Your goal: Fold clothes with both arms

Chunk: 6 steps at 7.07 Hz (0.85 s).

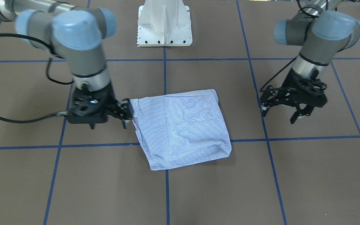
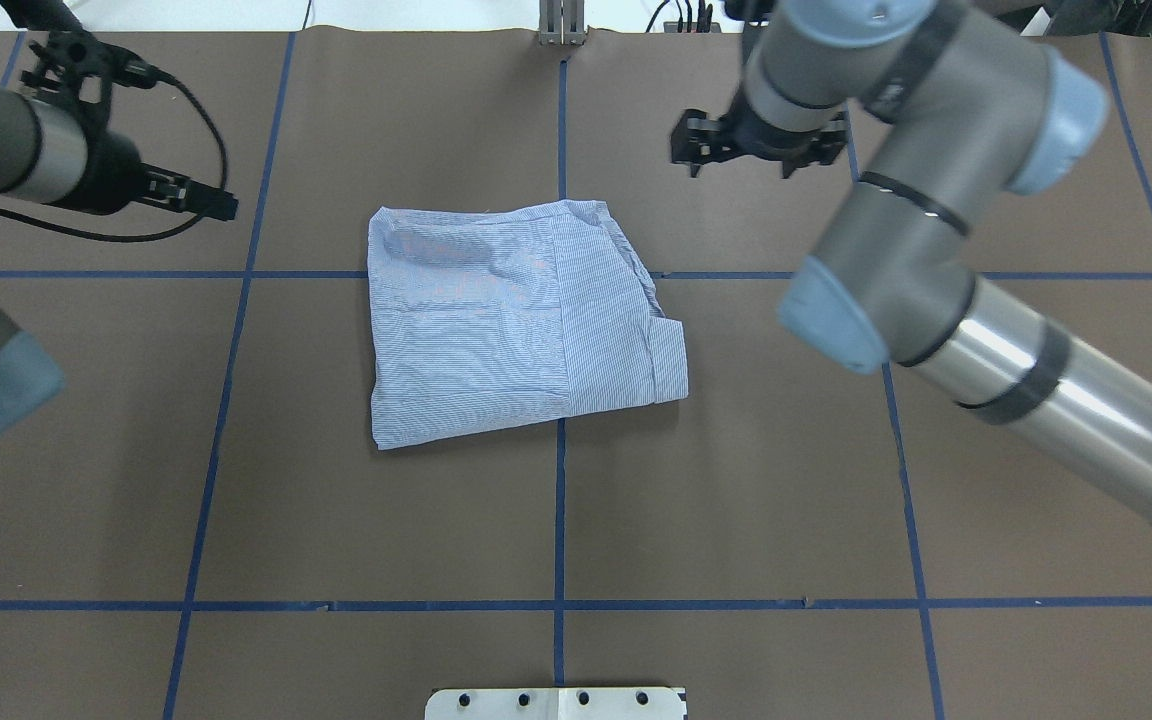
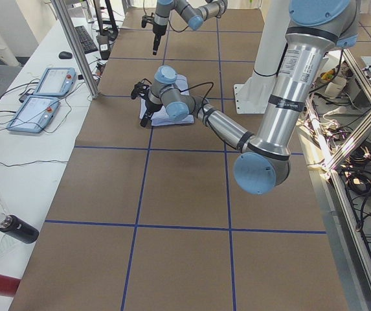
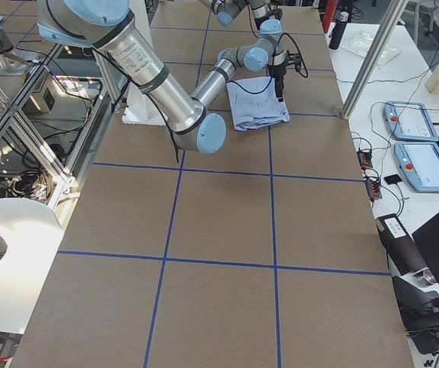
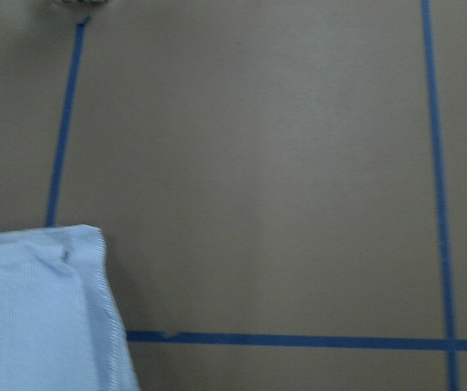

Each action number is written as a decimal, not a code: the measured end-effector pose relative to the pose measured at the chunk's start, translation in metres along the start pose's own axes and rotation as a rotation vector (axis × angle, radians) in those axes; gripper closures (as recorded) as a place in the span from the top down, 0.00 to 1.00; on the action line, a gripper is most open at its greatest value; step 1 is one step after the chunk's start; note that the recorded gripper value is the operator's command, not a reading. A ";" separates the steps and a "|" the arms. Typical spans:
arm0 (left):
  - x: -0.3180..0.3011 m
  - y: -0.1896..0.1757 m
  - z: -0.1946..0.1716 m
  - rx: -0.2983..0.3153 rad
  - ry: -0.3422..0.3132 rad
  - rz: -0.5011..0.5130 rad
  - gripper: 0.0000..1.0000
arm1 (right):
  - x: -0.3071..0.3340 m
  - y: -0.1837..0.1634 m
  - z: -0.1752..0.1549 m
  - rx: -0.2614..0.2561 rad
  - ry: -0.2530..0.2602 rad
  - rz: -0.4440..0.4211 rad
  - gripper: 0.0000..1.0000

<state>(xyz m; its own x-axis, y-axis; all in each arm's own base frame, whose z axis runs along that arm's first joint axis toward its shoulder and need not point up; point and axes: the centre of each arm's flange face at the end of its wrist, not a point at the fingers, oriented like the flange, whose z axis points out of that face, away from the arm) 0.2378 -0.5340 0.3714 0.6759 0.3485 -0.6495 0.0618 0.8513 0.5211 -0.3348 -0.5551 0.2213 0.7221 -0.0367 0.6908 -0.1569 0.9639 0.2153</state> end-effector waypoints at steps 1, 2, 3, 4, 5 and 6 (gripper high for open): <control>-0.059 0.014 -0.023 -0.018 -0.034 0.085 1.00 | 0.077 0.013 -0.021 -0.028 0.017 -0.081 1.00; -0.123 0.032 -0.048 -0.033 -0.083 0.158 1.00 | 0.150 0.025 -0.033 -0.059 0.038 -0.151 1.00; -0.177 0.055 -0.071 -0.048 -0.127 0.184 1.00 | 0.226 0.038 -0.041 -0.100 0.049 -0.213 1.00; -0.220 0.086 -0.086 -0.076 -0.157 0.152 1.00 | 0.304 0.056 -0.049 -0.144 0.050 -0.263 1.00; -0.254 0.115 -0.090 -0.108 -0.180 0.092 1.00 | 0.373 0.080 -0.056 -0.179 0.047 -0.278 1.00; -0.284 0.134 -0.097 -0.117 -0.203 0.027 1.00 | 0.434 0.113 -0.063 -0.210 0.036 -0.246 1.00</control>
<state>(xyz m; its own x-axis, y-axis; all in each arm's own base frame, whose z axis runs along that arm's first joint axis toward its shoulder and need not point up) -0.0175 -0.4811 0.5719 0.8106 0.2956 -0.5056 -0.0358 0.8866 0.4611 0.0030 -0.4451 0.5017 0.7448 -0.2696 0.6103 0.1650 0.9607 0.2231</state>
